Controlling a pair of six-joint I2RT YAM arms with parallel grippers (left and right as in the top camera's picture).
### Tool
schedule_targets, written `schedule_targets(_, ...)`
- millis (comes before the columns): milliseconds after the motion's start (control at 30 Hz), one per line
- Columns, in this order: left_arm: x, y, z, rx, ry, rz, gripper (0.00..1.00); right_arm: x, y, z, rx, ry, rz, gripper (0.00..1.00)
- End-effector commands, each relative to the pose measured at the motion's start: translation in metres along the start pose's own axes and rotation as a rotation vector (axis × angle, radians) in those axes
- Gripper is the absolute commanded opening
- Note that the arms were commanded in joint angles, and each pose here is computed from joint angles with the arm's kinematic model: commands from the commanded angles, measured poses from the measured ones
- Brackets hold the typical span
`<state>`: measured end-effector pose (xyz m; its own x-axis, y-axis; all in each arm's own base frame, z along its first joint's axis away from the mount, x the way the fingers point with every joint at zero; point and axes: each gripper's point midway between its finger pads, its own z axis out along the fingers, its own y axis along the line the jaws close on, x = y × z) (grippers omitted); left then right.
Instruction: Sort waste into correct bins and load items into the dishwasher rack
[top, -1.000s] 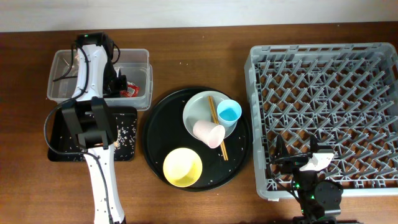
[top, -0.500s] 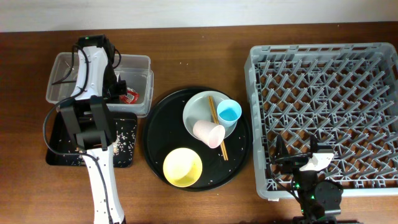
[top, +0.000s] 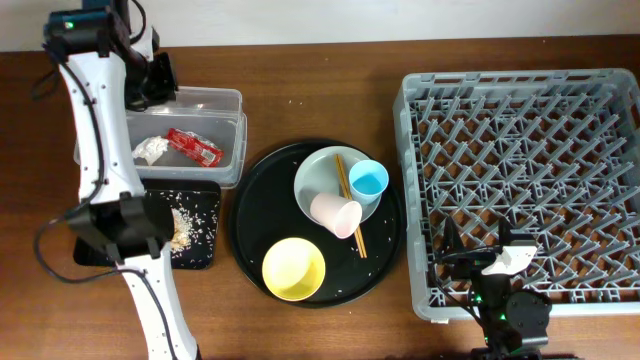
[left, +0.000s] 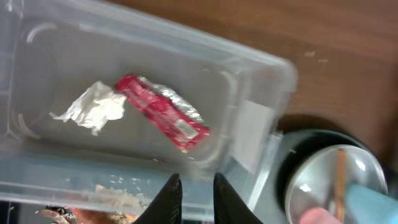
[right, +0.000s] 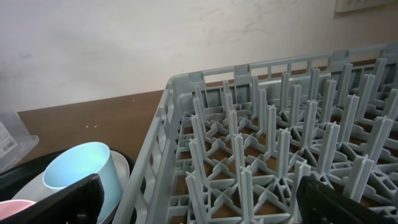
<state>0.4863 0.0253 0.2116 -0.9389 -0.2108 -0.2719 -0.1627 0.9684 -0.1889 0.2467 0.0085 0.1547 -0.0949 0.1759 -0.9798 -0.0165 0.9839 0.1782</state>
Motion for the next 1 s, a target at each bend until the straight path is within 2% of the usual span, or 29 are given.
schedule_targets(0,0.001,-0.011,-0.096,-0.124,-0.224,0.066,0.17,0.002,-0.003,0.000,0.014,0.003,0.001,0.98)
schedule_targets(33,-0.001,0.006,-0.105,-0.190,-0.247,0.035,0.16,0.002,-0.003,0.000,0.014,0.003,0.001,0.98)
schedule_targets(100,-0.003,0.044,-0.089,-0.231,-0.197,-0.038,0.01,0.002,-0.003,0.000,0.014,0.003,0.001,0.98)
schedule_targets(133,-0.004,0.063,-0.078,-0.246,-0.170,-0.073,0.00,0.002,-0.003,0.000,0.014,0.003,0.001,0.98)
schedule_targets(167,-0.004,0.086,-0.061,-0.262,-0.132,-0.113,0.00,0.002,-0.003,0.000,0.014,0.003,0.001,0.98)
schedule_targets(267,0.018,0.165,0.034,-0.298,0.067,-0.228,0.00,0.002,-0.003,0.000,0.014,0.003,0.001,0.98)
schedule_targets(367,0.041,0.191,0.080,-0.299,0.153,-0.200,0.00,0.002,-0.003,0.000,0.014,0.003,0.001,0.98)
schedule_targets(433,0.050,0.202,0.091,-0.306,0.176,-0.210,0.00,0.002,-0.003,0.000,0.014,0.003,0.001,0.98)
schedule_targets(600,0.073,0.203,0.090,-0.321,0.266,-0.219,0.00,0.002,-0.003,0.000,0.014,0.003,0.001,0.98)
schedule_targets(667,0.064,0.205,0.089,-0.328,0.229,-0.227,0.00,0.002,-0.003,0.000,0.014,0.003,0.001,0.98)
schedule_targets(733,0.048,0.201,0.084,-0.303,0.167,-0.225,0.00,0.002,-0.003,0.000,0.014,0.003,0.001,0.98)
schedule_targets(800,-0.014,0.169,0.032,-0.177,-0.062,-0.193,0.02,0.002,-0.003,0.000,0.014,0.003,0.001,0.98)
schedule_targets(833,-0.036,0.136,-0.007,-0.082,-0.162,-0.159,0.02,0.002,-0.003,0.000,0.014,0.003,0.001,0.98)
schedule_targets(867,-0.043,0.095,-0.044,0.026,-0.228,-0.107,0.02,0.002,-0.003,0.000,0.014,0.003,0.001,0.98)
schedule_targets(900,-0.035,0.051,-0.077,0.108,-0.257,-0.045,0.05,0.002,-0.003,0.000,0.014,0.003,0.001,0.98)
schedule_targets(967,-0.022,-0.030,-0.104,0.181,-0.300,0.112,0.24,0.002,-0.003,0.000,0.014,0.003,0.001,0.98)
